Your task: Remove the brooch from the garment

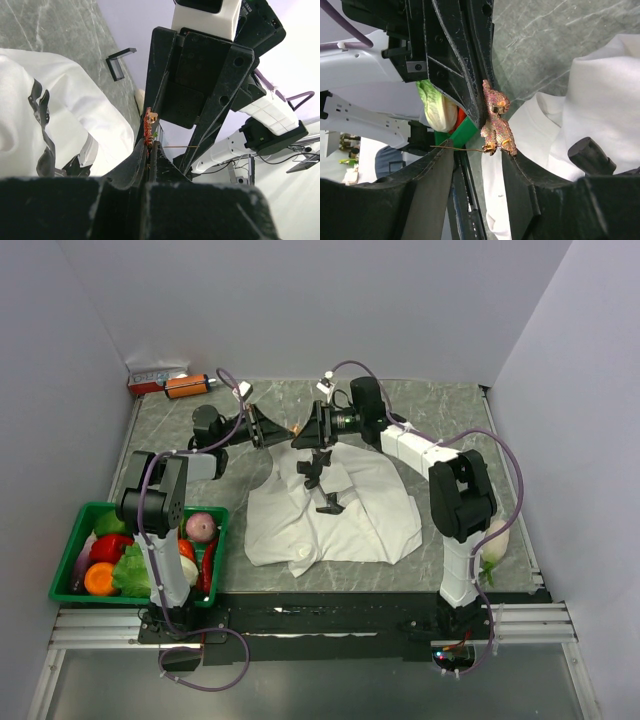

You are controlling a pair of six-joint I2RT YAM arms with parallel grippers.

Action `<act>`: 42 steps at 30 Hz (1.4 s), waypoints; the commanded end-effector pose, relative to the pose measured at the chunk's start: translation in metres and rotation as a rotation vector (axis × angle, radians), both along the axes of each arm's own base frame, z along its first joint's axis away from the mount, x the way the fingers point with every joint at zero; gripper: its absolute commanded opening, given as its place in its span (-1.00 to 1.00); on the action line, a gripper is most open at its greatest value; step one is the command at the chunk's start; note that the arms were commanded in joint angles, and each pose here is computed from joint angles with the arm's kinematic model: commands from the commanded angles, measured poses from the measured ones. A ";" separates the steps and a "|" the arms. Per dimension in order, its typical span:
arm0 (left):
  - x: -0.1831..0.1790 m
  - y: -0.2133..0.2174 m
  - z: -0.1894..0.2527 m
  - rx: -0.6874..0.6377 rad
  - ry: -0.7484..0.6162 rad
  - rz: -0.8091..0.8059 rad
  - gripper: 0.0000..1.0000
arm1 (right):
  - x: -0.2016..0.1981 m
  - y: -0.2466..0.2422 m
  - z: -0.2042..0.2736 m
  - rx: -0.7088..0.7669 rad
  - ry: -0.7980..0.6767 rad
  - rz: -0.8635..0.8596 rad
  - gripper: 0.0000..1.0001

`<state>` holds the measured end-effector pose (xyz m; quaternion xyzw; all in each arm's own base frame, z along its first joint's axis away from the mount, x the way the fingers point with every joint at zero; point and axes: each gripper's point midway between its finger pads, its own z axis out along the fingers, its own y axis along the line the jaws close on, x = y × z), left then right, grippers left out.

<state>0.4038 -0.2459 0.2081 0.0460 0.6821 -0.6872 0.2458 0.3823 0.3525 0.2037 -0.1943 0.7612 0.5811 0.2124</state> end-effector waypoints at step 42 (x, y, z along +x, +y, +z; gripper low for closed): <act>-0.030 -0.023 0.002 0.019 -0.121 -0.175 -0.98 | -0.011 -0.033 0.028 -0.003 -0.187 0.031 0.14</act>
